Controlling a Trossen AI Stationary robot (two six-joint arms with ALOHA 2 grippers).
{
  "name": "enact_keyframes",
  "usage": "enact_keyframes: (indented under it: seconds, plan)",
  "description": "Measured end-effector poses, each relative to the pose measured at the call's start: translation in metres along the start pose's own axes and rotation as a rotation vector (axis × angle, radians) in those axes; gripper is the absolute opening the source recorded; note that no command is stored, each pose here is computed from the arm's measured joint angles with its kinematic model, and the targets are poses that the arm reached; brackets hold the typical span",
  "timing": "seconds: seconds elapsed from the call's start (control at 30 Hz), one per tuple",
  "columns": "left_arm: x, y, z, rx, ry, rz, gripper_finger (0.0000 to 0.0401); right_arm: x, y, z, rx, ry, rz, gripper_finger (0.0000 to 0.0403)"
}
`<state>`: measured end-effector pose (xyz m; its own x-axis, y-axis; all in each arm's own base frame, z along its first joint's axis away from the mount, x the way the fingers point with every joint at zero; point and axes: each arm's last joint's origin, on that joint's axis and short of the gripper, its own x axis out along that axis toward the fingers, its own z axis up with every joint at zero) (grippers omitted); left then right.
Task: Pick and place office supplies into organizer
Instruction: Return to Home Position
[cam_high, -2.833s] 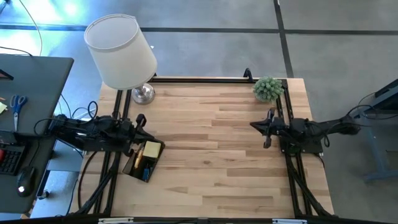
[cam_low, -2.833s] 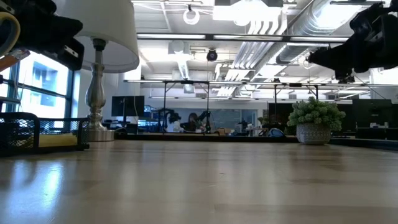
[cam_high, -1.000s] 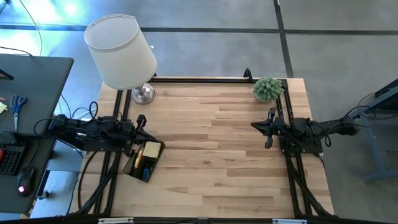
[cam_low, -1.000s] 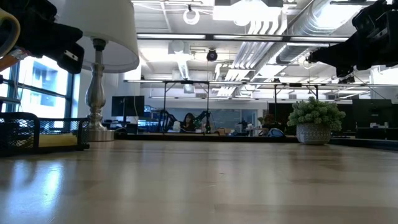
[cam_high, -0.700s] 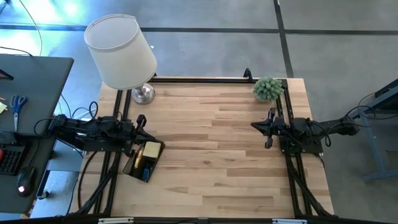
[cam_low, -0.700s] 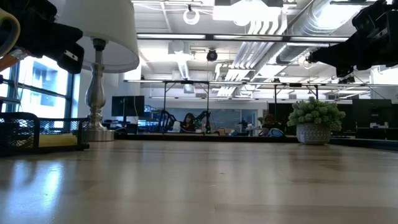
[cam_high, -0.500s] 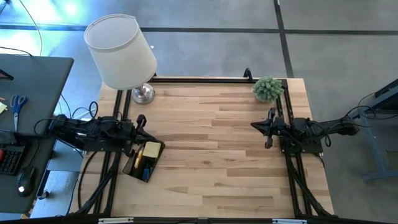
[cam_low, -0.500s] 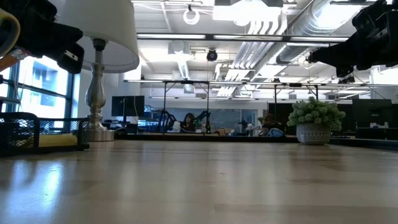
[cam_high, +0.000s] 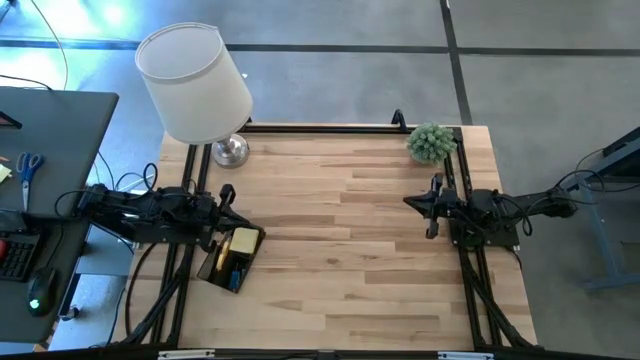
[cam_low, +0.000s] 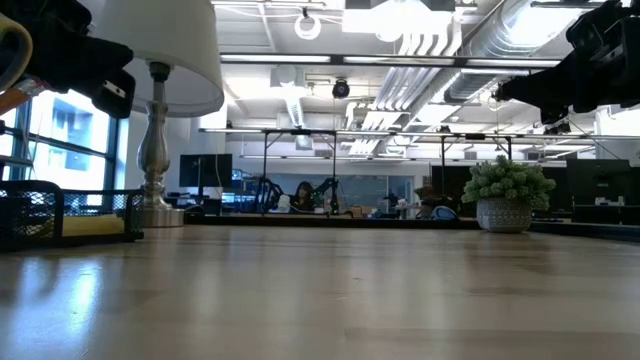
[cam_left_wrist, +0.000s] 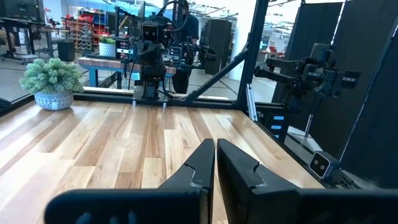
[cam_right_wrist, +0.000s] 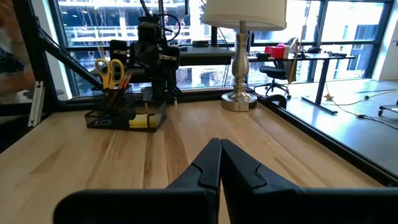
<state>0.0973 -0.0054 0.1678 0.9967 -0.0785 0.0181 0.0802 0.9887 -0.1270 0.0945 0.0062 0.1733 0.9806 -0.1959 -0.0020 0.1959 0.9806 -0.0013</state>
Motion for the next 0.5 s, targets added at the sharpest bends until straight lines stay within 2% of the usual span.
enact_keyframes:
  seconds: [0.5]
  plan:
    - [0.0,0.0,0.0,0.0,0.0,0.0,0.0015,0.0,0.0,0.0,0.0,0.0,0.0,0.0]
